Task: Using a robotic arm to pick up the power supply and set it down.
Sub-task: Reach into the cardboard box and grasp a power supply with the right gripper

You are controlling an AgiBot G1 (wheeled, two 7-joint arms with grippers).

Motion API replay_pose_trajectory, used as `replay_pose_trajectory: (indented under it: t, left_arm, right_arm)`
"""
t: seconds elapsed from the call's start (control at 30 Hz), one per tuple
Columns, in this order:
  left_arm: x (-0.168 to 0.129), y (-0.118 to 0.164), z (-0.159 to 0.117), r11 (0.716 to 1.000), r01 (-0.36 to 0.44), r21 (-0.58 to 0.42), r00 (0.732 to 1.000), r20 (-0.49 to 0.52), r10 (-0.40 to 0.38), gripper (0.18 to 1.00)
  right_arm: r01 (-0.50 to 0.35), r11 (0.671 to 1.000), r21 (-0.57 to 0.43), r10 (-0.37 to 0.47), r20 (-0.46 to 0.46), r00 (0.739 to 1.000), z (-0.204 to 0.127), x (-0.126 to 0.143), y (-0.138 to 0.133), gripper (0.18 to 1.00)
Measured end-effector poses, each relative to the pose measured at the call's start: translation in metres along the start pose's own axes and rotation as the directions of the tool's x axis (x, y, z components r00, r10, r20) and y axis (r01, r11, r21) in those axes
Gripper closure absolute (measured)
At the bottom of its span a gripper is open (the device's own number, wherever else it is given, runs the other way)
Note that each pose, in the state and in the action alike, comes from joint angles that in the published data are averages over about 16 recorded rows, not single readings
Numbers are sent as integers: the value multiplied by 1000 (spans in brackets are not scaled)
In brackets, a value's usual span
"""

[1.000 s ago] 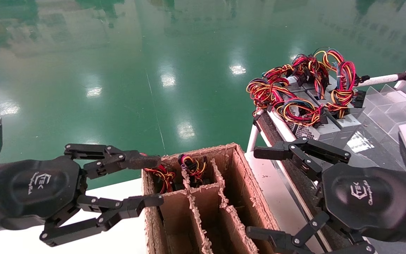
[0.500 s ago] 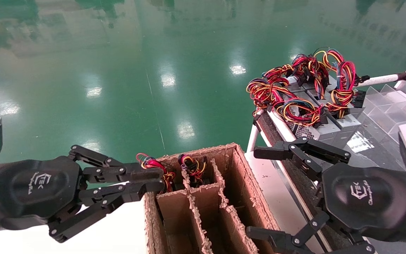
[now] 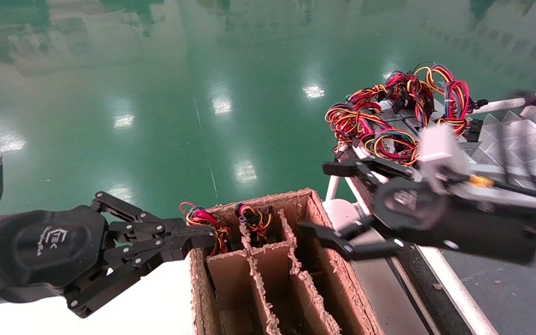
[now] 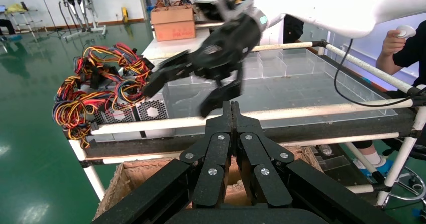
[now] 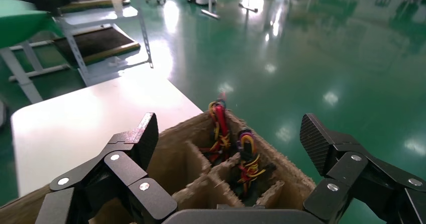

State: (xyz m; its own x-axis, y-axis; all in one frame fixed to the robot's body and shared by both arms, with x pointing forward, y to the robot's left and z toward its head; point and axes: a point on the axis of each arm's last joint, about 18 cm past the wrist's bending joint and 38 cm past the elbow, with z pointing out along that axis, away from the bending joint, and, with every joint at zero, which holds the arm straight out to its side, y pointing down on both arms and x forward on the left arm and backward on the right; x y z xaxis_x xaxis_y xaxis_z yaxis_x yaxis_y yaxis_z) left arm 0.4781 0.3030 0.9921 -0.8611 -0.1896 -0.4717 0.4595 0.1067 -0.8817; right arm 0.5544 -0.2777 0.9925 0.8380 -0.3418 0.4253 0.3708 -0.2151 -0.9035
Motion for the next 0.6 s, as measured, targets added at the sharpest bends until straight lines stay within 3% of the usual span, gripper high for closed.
replay_pose_trajectory:
  t: [0.3, 0.6]
  left_arm:
    - [0, 0, 0, 1000, 0, 0, 1000, 0, 0, 989]
    - [0, 0, 0, 1000, 0, 0, 1000, 0, 0, 954]
  right_arm:
    - [-29, 997, -72, 28, -20, 999, 31, 18, 7, 178]
    - [-120, 983, -140, 114, -47, 992, 65, 33, 30, 178]
